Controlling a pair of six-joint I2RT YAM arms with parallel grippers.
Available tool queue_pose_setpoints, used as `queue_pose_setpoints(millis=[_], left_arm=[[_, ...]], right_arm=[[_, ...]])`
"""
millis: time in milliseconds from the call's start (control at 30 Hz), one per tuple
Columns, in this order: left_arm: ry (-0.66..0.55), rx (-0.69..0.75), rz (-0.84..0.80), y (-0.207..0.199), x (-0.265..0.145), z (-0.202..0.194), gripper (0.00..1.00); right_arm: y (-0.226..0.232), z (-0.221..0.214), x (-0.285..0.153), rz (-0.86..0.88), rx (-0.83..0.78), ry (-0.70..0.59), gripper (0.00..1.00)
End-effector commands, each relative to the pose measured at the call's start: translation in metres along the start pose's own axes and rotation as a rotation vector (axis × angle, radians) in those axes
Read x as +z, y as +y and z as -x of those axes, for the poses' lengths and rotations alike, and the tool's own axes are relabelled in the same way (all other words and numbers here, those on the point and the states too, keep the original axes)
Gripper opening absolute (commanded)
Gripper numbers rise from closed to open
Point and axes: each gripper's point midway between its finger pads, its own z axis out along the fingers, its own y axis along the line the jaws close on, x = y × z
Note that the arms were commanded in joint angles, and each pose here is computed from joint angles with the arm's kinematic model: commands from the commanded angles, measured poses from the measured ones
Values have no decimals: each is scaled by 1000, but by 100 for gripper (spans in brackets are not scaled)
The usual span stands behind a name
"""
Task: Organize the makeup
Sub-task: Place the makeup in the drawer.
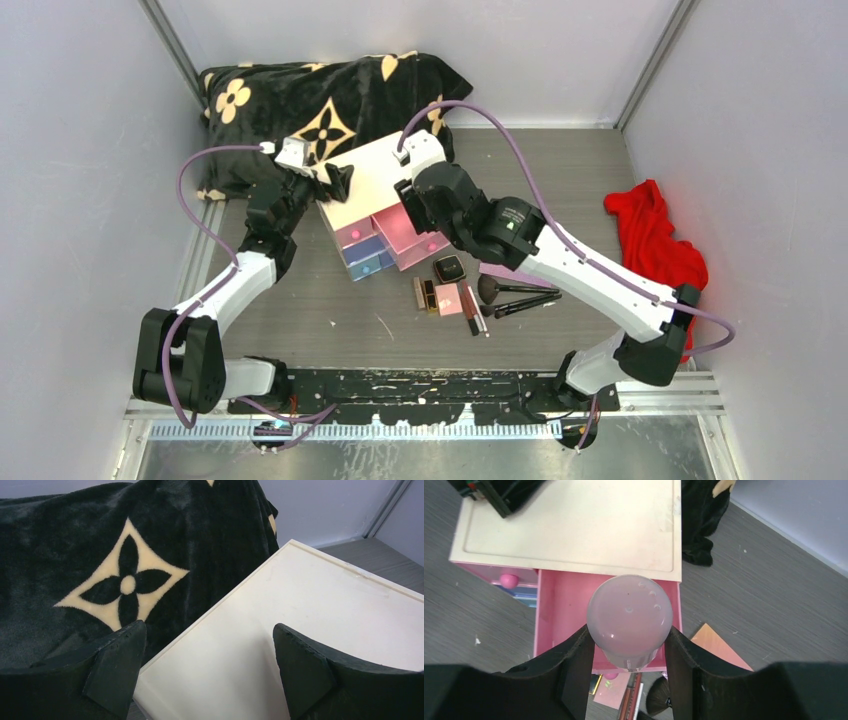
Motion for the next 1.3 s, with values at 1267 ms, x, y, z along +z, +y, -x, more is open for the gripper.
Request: queue_pose_setpoints(millis=[1267], left_arm=[[429,-37,44,8,-40,-132,97]], right_arm=[[-3,-52,39,144,-153,381,17]])
